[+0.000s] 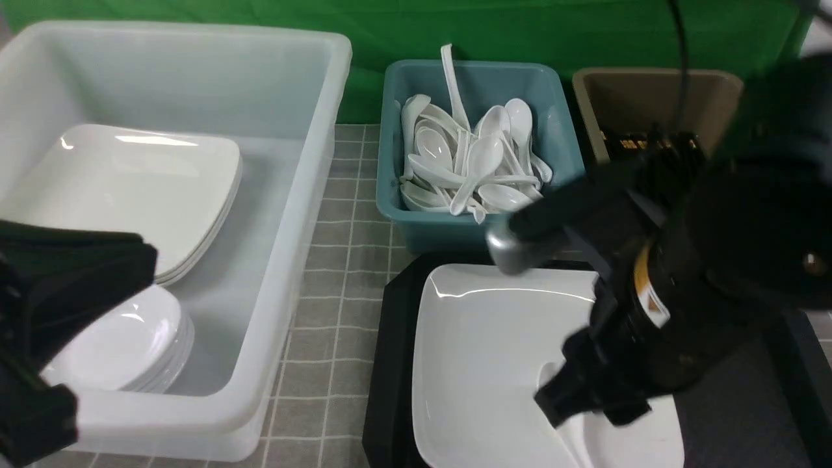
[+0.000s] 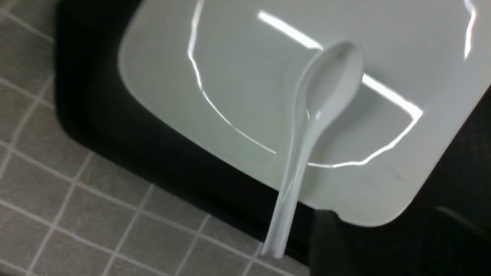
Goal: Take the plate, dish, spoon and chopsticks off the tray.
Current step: Use the right arm to grab a soup spoon from the plate
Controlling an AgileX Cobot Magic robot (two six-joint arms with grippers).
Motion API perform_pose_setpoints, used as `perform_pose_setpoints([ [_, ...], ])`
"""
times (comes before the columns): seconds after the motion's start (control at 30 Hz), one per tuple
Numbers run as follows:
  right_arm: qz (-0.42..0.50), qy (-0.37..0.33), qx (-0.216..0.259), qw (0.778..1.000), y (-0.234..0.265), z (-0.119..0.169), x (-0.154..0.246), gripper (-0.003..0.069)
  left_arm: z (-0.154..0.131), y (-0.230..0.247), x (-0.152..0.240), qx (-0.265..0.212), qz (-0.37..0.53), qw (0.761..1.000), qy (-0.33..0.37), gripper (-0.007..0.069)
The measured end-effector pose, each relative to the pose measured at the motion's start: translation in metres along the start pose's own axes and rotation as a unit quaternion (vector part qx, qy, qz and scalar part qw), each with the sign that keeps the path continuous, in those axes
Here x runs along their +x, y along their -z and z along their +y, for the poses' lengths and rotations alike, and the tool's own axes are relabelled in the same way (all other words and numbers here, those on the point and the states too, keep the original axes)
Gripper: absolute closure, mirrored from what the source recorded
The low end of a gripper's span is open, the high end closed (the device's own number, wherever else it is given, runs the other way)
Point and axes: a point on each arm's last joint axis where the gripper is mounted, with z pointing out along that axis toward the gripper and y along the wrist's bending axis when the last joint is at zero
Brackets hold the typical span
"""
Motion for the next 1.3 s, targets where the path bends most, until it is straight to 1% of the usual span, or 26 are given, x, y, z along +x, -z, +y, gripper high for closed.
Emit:
perform_pose_setpoints([
  [0.07,0.014,-0.033,-0.018,0.999,-0.024,-0.007,0.007,0.0275,-0.001,-0.009,-0.001,0.010,0.006,1.000,0.002,0.0605],
  [0.1,0.016,-0.062,-0.040,0.997,-0.040,-0.009,0.011,0.0271,-0.001,-0.013,-0.002,0.015,0.010,1.000,0.002,0.0605],
  [0.13,0.021,-0.079,-0.051,0.995,-0.051,-0.012,0.013,0.0269,-0.002,-0.017,-0.002,0.020,0.014,1.000,0.001,0.0605],
  [0.2,0.030,-0.111,-0.061,0.991,-0.074,-0.019,0.015,0.0266,-0.003,-0.024,-0.002,0.032,0.023,0.999,0.003,0.0605],
  [0.37,0.038,-0.131,-0.058,0.989,-0.103,-0.027,0.008,0.0266,-0.006,-0.026,-0.002,0.047,0.024,0.999,-0.004,0.0605],
  [0.6,0.046,-0.126,-0.060,0.989,-0.129,-0.022,0.002,0.0265,-0.007,-0.026,-0.003,0.051,0.020,0.998,-0.020,0.0605],
  [0.77,0.042,-0.111,-0.061,0.991,-0.131,-0.021,0.001,0.0267,-0.007,-0.026,-0.003,0.051,0.019,0.998,-0.021,0.0605],
  [0.8,0.042,-0.104,-0.062,0.992,-0.131,-0.021,0.000,0.0284,-0.006,-0.026,-0.003,0.051,0.018,0.998,-0.021,0.0605],
  [0.83,0.042,-0.098,-0.062,0.992,-0.132,-0.021,0.000,0.0313,-0.006,-0.026,-0.003,0.051,0.018,0.998,-0.021,0.0605],
  [0.87,0.042,-0.096,-0.062,0.993,-0.132,-0.021,0.000,0.0319,-0.006,-0.026,-0.003,0.051,0.018,0.998,-0.021,0.0605],
  [0.93,0.042,-0.080,-0.057,0.994,-0.132,-0.022,0.000,0.0435,-0.006,-0.026,-0.003,0.051,0.018,0.998,-0.021,0.0605],
  [1.13,0.055,-0.057,-0.056,0.995,-0.126,-0.023,0.001,0.0438,-0.007,-0.026,-0.003,0.052,0.019,0.998,-0.022,0.0605],
  [1.2,0.059,-0.053,-0.059,0.995,-0.109,-0.025,0.001,0.0438,-0.007,-0.025,-0.003,0.051,0.018,0.998,-0.022,0.0605],
  [1.23,0.036,-0.052,-0.064,0.996,-0.095,-0.026,-0.003,0.0438,-0.006,-0.025,-0.003,0.050,0.016,0.998,-0.022,0.0605],
  [1.3,-0.042,-0.060,-0.081,0.994,-0.066,-0.031,-0.017,0.0438,-0.006,-0.025,-0.005,0.047,0.006,0.998,-0.030,0.0605],
])
